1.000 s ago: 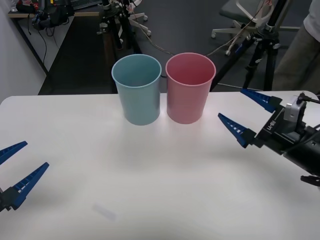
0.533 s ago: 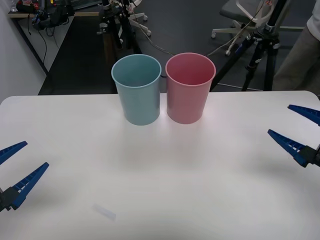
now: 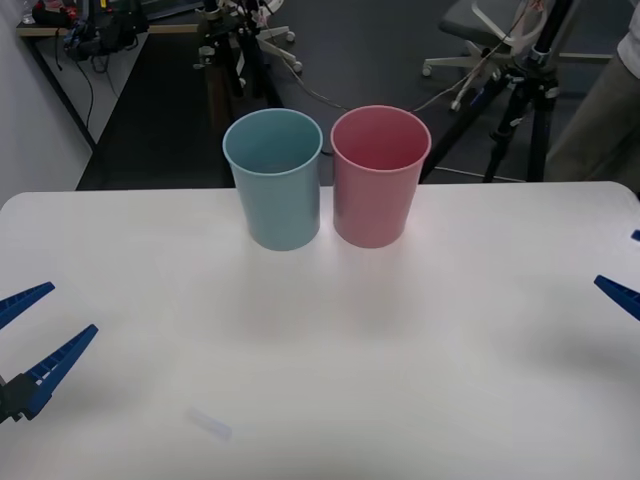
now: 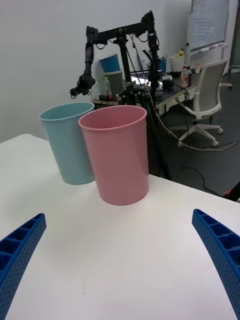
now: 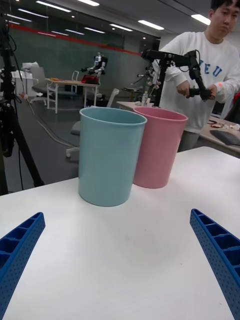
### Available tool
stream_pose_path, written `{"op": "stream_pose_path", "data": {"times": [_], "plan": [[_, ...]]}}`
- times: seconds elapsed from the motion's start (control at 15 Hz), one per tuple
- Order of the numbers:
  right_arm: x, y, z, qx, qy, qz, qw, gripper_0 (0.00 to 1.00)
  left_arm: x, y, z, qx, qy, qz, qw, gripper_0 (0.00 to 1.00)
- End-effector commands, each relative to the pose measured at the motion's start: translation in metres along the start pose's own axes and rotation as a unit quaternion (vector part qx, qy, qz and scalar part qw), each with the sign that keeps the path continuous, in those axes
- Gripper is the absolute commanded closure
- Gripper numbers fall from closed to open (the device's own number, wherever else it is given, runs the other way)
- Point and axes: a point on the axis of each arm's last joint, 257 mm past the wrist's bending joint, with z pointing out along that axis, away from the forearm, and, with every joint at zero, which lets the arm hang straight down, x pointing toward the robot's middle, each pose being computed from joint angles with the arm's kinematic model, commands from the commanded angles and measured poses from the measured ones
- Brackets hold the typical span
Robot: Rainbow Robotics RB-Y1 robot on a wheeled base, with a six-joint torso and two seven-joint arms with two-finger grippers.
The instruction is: Grasp the object on the table and drop it into the matching bin: aluminum can to the light blue bin, PET bottle to the pink bin.
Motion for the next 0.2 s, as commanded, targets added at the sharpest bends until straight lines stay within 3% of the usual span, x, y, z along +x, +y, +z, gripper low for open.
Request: {"op": "stream_pose_path", "data": {"times": [0.07, 0.2], "plan": [[0.0009, 0.0009, 0.0012, -0.001, 0.0, 0.002, 1.0, 0.0, 0.0, 0.0, 0.0, 0.0, 0.0, 0.0, 1.0, 0.0], [0.0016, 0.0017, 0.002, -0.002, 0.0, 0.002, 1.0, 0.0, 0.0, 0.0, 0.0, 0.0, 0.0, 0.0, 1.0, 0.0]]}}
